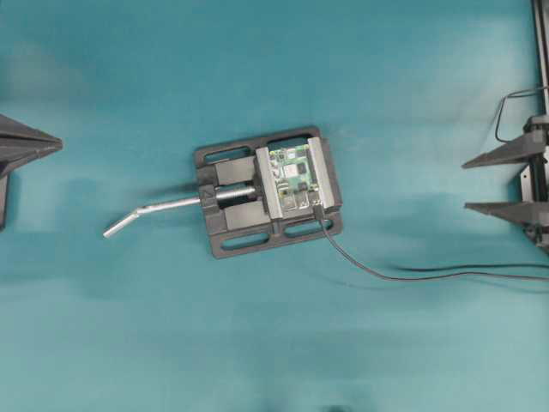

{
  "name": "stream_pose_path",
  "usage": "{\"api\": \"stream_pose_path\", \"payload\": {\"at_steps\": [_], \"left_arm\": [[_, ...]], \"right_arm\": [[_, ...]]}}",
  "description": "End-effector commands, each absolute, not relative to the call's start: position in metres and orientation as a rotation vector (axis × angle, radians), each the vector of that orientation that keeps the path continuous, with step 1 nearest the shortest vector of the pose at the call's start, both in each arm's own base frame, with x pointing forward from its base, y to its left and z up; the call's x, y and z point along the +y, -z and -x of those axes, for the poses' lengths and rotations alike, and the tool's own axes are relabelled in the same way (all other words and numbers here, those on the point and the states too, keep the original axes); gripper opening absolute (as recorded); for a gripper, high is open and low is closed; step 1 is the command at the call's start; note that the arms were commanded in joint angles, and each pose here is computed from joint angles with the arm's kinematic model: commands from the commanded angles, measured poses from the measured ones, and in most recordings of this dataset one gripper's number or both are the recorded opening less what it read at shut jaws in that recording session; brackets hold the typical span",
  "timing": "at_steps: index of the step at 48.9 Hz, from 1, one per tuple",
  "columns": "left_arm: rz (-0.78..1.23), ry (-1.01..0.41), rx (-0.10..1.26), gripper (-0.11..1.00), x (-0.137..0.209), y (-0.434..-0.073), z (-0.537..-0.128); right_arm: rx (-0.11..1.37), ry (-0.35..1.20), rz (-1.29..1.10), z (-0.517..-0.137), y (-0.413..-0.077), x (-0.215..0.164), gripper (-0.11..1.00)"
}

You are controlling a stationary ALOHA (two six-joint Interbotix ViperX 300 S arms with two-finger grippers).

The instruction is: Insert the USB into the fixed PCB.

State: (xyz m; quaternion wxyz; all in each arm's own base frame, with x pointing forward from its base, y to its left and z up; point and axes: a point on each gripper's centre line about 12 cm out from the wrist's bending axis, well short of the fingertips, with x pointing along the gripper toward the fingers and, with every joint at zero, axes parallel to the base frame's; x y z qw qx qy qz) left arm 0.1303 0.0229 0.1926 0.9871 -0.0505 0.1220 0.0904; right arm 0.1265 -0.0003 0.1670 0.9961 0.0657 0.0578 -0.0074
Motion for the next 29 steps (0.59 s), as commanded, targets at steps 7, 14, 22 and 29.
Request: {"api": "stream_pose_path", "payload": {"at_steps": [7,14,22,29], "left_arm": [[0.104,-0.187,0.235,0.00,0.0238,-0.1976,-0.1315],[0.104,-0.187,0.237,0.00,0.0238,-0.1974,-0.1316],[0.104,-0.187,0.235,0.00,0.0238,-0.1976,-0.1315],[0.104,-0.187,0.235,0.00,0.0238,-0.1976,-0.1315]], "right_arm": [[0.064,0.020,-0.133,-0.1226,-0.1672,-0.0016,0.70],[0.067,0.019,-0.133,-0.1227,-0.1669,-0.0015,0.70],[0.082,0.019,-0.130,-0.1222,-0.1619,-0.0014,0.70],[0.082,0.021,-0.130,-0.1222,-0.1614,-0.0017,0.70]]}}
